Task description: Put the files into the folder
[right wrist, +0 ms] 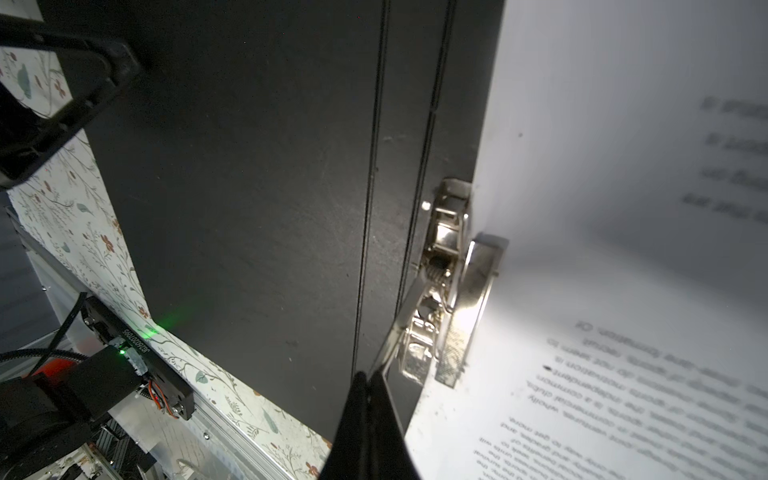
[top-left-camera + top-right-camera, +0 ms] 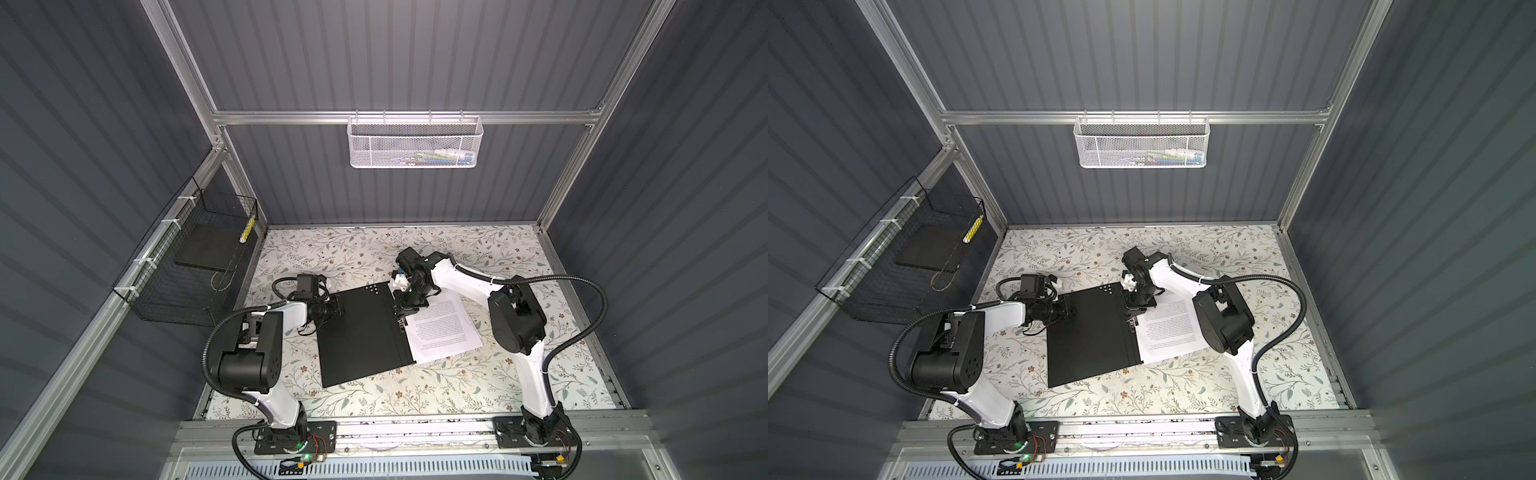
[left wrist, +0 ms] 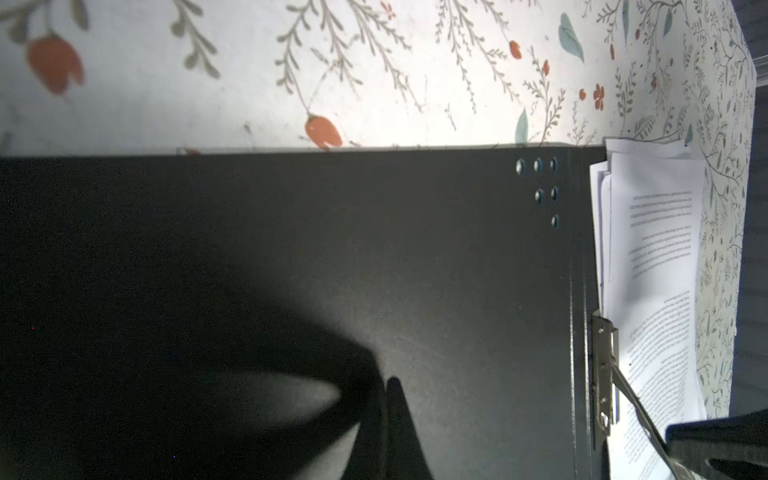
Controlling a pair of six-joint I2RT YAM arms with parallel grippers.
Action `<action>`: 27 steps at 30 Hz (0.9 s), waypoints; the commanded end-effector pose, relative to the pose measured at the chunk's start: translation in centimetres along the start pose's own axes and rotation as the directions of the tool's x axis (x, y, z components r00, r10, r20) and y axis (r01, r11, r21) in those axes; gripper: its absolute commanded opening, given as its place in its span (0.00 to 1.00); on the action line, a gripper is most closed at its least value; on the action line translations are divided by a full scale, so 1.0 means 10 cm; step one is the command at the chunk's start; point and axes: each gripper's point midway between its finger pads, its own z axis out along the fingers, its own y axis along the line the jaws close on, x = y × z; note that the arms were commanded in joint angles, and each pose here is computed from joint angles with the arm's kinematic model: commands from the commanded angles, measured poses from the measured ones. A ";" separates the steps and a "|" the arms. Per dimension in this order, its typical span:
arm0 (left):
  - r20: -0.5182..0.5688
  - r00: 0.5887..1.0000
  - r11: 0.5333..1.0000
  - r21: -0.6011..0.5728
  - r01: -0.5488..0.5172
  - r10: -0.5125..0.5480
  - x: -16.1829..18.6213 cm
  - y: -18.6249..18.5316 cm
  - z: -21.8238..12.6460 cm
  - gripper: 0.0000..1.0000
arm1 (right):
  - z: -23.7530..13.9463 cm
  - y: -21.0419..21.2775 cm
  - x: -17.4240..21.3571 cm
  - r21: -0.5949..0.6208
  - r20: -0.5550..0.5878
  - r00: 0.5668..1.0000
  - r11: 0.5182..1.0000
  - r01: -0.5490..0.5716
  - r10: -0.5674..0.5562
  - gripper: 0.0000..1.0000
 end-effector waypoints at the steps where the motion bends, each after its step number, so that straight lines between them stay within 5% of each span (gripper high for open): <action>1: -0.128 0.989 0.987 -0.153 0.048 -0.068 0.47 0.39 0.07 0.00 | 0.01 -0.12 0.26 0.062 -0.063 0.998 0.998 -0.009 0.012 0.03; 27: -0.129 0.989 0.987 -0.152 0.048 -0.068 0.47 0.39 0.07 0.00 | 0.23 -0.60 0.57 0.360 -0.191 0.980 0.925 0.120 -0.052 0.00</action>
